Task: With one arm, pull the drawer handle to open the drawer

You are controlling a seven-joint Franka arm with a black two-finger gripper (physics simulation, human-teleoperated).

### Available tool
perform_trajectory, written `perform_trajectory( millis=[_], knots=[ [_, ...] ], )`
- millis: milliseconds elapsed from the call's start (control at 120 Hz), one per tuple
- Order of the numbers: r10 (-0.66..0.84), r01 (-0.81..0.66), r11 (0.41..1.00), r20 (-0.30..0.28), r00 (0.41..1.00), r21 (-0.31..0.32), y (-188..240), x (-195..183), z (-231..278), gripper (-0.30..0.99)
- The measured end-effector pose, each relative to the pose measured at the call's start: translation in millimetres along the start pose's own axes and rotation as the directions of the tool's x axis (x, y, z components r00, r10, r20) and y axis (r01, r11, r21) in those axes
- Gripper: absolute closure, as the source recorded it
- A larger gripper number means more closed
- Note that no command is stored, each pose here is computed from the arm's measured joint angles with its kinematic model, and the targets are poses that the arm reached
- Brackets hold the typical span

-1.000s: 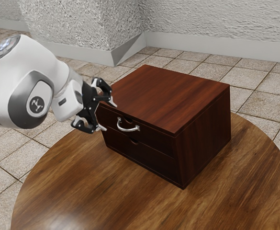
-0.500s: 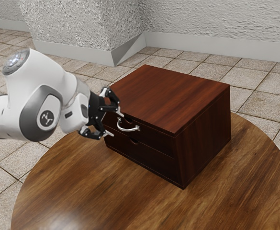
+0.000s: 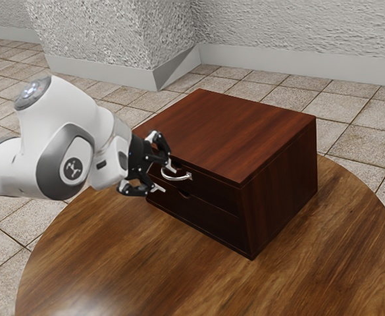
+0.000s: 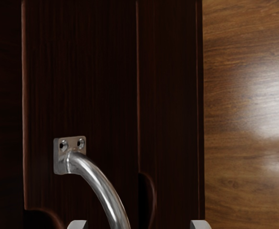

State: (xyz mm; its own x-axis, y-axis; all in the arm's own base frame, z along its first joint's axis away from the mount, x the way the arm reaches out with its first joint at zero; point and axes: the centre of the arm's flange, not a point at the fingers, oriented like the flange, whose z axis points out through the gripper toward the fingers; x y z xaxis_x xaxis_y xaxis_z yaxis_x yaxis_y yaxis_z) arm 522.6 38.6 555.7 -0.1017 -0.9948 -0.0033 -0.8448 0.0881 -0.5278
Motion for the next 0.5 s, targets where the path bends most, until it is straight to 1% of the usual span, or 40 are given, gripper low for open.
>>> perform_trajectory(
  millis=[500],
  knots=[
    [0.007,-0.007,1.000,-0.006,1.000,-0.003,0.4,-1.6,7.2,0.56]
  ],
)
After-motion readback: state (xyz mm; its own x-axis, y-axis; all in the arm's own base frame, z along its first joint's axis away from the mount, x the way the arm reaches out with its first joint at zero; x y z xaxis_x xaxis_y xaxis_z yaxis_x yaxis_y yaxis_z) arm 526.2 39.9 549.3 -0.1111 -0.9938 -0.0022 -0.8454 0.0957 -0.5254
